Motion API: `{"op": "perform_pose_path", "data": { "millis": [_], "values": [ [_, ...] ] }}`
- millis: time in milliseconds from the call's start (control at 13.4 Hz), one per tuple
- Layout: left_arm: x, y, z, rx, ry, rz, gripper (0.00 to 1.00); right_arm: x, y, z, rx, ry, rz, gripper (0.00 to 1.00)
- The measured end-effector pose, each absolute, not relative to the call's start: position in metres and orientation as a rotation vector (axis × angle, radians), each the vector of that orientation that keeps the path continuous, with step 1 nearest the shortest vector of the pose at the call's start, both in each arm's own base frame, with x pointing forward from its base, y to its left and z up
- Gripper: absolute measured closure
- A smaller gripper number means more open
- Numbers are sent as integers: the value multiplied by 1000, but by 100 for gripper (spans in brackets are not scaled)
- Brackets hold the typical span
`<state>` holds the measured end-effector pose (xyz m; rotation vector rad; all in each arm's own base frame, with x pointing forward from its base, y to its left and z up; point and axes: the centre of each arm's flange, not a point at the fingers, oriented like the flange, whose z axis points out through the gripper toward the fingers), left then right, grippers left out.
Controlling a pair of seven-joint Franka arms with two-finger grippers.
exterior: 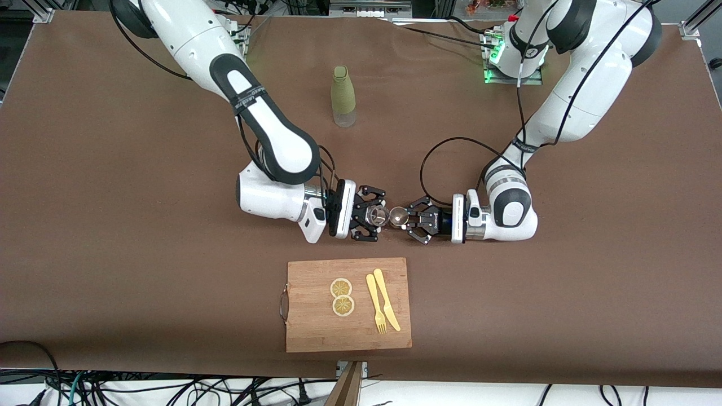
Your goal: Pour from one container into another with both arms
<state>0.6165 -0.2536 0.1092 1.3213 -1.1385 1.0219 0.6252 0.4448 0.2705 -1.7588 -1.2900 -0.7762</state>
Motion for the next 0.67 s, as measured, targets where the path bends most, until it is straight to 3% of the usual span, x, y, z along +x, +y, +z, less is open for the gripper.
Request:
{"op": "perform_pose_path", "data": {
  "millis": [672],
  "values": [
    [611,-260,104,1338,-1155,1014,79,619,456,293,-1814,-1430,-698,88]
  ]
}}
